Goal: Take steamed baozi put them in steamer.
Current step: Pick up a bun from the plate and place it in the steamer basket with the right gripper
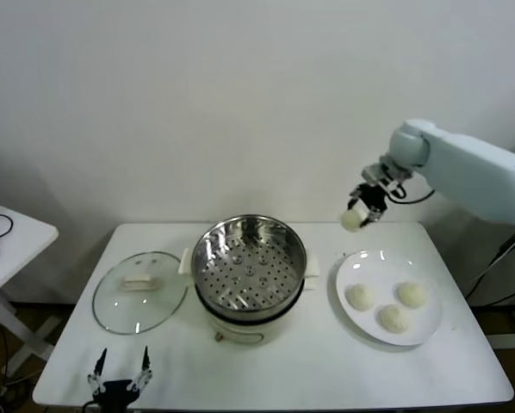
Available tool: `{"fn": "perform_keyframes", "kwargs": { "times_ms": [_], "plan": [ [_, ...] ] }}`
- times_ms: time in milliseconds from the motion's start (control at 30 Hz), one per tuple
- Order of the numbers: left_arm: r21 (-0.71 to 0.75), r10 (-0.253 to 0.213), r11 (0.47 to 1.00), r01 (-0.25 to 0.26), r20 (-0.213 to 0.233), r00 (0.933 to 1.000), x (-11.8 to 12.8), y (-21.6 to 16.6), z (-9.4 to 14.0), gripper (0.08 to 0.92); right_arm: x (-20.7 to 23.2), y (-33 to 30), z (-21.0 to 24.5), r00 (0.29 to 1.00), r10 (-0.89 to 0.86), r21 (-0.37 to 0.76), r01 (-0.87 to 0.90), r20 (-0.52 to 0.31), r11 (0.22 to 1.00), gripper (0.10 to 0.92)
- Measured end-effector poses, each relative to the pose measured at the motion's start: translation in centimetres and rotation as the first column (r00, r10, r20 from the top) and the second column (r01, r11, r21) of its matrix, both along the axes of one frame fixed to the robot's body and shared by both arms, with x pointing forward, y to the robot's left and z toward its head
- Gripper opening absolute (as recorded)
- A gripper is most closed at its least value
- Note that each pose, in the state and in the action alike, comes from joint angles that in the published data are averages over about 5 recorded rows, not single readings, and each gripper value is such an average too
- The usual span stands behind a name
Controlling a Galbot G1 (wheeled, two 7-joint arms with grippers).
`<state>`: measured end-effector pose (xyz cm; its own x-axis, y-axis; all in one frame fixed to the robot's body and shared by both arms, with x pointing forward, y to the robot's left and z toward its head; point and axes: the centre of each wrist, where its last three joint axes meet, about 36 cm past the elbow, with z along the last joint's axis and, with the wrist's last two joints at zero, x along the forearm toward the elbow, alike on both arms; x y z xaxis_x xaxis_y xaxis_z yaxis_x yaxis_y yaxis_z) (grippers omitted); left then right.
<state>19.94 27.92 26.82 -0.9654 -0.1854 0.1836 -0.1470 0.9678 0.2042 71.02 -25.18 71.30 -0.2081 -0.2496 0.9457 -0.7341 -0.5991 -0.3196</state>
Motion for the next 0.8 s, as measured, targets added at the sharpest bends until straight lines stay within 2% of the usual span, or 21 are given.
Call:
{"fn": "perform_keyframes", "kwargs": {
  "times_ms": [167, 400, 633, 800],
  "plan": [
    [0.003, -0.005, 1.0, 0.005, 0.001, 1.0, 0.2, -0.1, -0.1, 0.823, -2.1, 6.6, 1.8, 0.968, 0.247, -0.001, -0.247, 0.04, 0.969, 0.578],
    [0.006, -0.007, 1.0, 0.007, 0.01, 0.9999, 0.4, -0.1, 0.2, 0.823, -3.3, 13.2, 0.9, 0.845, 0.528, -0.075, -0.523, 0.086, 0.849, 0.578],
    [0.007, -0.008, 1.0, 0.008, 0.015, 0.9999, 0.5, -0.2, 0.4, 0.823, -2.8, 16.8, -2.7, 0.72, 0.69, -0.143, -0.677, 0.079, 0.722, 0.577],
    [0.008, -0.011, 1.0, 0.01, 0.017, 0.9998, 0.6, -0.2, 0.4, 0.823, -2.2, 18.2, -5.5, 0.658, 0.75, -0.165, -0.734, 0.068, 0.659, 0.577]
  ]
}}
